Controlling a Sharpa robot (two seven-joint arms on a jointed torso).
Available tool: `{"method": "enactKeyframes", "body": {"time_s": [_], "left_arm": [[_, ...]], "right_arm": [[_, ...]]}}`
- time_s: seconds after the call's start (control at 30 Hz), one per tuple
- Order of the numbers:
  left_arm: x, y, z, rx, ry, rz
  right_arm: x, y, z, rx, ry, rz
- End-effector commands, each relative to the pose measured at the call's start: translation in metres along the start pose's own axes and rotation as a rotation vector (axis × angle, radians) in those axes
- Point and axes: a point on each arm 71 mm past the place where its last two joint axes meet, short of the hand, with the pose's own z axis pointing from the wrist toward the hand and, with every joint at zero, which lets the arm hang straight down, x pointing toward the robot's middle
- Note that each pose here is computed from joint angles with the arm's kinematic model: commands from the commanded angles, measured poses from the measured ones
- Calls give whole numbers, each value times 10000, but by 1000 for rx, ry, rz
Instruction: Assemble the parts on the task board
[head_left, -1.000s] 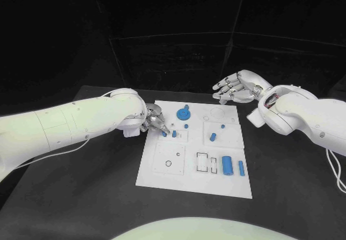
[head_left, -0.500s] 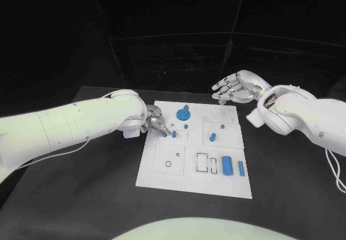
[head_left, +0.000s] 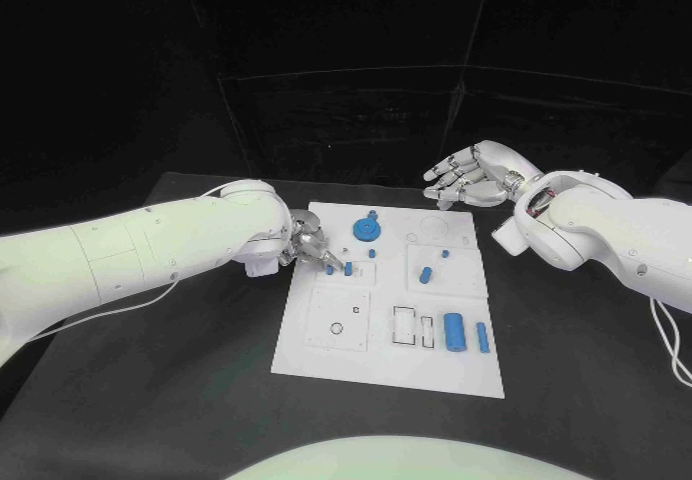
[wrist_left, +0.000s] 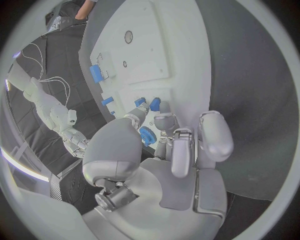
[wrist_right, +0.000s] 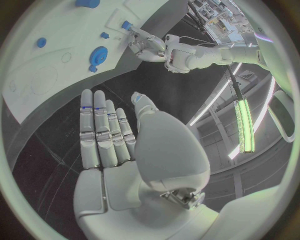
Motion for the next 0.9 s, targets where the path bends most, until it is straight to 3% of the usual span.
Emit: {"method": "enactKeyframes", "body": {"time_s": [0.03,0.23,0.33,0.5,0.7,0.9], "left_arm": [[-25,-14,-11,27,-30,-30],[-68,-14,-42,93,-87,-102],[-112,-16,-74,152,-145,-163],[-151,-35,-114,251,-185,-205],[-195,-216,-148,471,-239,-154],[-195,-415,-152,623,-319,38]], "right_arm": [[1,22,7,-13,5,2],[3,22,11,-14,7,3],[3,20,12,-14,7,3],[1,16,14,-13,7,2],[-5,8,17,-11,5,1],[1,10,31,-11,4,1]]}}
